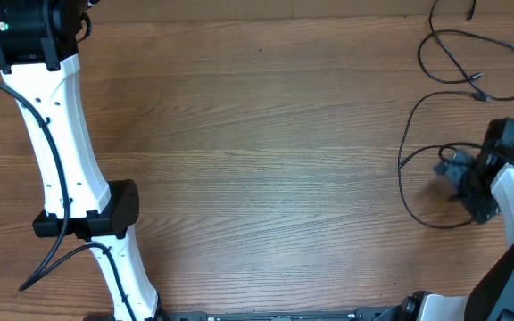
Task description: Untangle cables
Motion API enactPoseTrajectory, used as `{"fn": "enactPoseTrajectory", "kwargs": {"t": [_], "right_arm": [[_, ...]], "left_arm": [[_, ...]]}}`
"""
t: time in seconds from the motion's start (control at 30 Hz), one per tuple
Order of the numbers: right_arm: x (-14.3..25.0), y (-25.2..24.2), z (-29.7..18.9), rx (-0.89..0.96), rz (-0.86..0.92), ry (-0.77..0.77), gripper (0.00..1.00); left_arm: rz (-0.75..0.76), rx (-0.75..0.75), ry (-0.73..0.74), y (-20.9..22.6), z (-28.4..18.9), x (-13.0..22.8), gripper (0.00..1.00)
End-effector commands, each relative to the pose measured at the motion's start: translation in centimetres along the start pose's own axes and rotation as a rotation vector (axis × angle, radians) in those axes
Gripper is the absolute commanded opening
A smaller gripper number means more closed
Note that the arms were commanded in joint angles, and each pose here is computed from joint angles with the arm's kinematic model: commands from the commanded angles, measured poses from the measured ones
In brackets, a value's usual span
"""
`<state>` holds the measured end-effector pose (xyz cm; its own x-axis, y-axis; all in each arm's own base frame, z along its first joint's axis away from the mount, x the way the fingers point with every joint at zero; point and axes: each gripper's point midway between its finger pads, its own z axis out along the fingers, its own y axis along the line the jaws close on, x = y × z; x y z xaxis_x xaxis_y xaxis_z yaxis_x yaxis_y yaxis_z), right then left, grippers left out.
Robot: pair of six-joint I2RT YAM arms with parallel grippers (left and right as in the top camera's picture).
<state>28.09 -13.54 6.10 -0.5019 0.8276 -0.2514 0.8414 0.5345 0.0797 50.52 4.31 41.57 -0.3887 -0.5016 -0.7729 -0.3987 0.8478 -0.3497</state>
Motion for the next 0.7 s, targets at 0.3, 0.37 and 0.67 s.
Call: {"fn": "enactPoseTrajectory", "kwargs": {"t": [0.3,0.37,0.67], "right_arm": [[-8.5,5.1,-0.3,-0.222,0.161,-0.168,1.0],[-10.2,6.2,-0.2,-0.26,0.164,-0.178,1.0],[-16.7,10.6,-0.1,-0.291,0.152,-0.175,1.0]], "left_arm": [[0.017,0.015,0.03,-0.8,0.1,1.0,1.0],[0.025,0.014,0.031,-0.8,0.1,1.0,0.99],[0.069,-0.005,0.055,-0.3,0.0,1.6,1.0]]}}
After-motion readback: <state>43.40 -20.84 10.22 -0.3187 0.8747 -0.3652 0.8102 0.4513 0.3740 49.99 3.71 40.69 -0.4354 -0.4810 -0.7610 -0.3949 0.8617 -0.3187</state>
